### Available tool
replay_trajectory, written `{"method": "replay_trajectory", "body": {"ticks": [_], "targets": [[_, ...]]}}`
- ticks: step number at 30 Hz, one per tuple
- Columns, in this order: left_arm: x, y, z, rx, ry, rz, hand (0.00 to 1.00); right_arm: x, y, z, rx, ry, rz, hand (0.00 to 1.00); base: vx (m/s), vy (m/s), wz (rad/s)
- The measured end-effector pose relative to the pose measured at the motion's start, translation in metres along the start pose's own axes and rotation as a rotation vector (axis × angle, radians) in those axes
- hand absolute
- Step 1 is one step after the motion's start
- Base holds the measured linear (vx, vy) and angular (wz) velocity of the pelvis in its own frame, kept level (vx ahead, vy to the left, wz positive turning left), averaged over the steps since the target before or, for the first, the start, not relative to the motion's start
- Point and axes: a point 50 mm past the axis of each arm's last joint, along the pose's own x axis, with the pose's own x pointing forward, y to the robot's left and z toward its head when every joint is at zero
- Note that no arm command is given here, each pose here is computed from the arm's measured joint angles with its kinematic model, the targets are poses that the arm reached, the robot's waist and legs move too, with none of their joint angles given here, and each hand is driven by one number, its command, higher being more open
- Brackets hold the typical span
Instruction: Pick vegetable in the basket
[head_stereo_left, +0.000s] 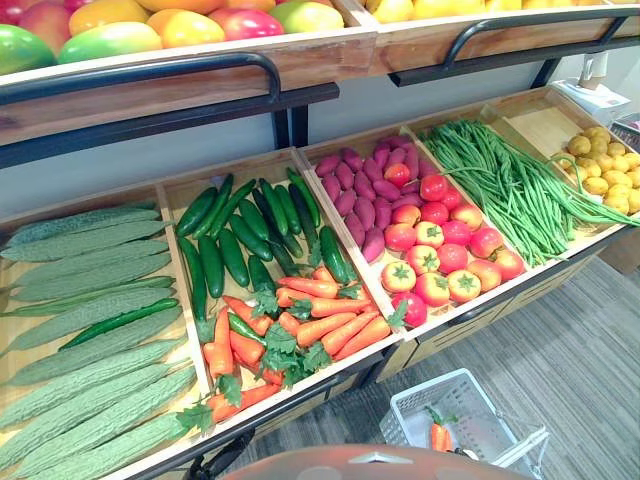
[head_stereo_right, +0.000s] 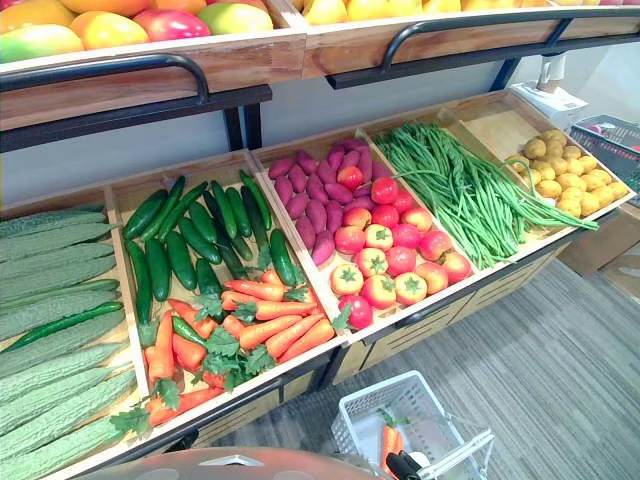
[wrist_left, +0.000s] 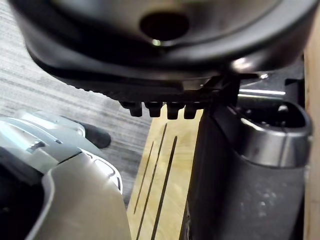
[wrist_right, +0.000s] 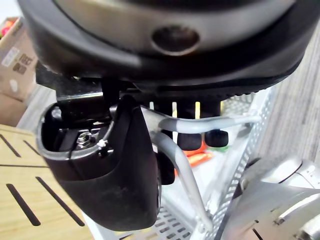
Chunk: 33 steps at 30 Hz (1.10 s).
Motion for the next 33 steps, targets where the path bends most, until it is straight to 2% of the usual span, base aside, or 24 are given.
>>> {"method": "replay_trajectory", "body": {"ticks": [8, 22, 27, 33], "targets": [[-0.001, 0.008, -0.005, 0.030, 0.017, 0.034, 1.00, 0.000, -0.009, -0.006, 0.054, 0.022, -0.022, 0.00, -0.04, -0.004, -0.34], [-0.007, 0.027, -0.019, 0.017, 0.045, 0.115, 1.00, -0.018, -0.065, -0.059, 0.200, 0.159, -0.187, 0.00, -0.09, -0.010, -0.11], [-0.009, 0.030, -0.018, -0.132, 0.020, 0.160, 1.00, -0.034, -0.079, -0.089, 0.334, 0.226, -0.275, 0.00, -0.08, -0.010, -0.13], [-0.008, 0.029, -0.007, -0.264, -0.029, 0.221, 1.00, -0.034, -0.063, -0.093, 0.317, 0.264, -0.225, 0.00, -0.05, -0.012, -1.10]]}}
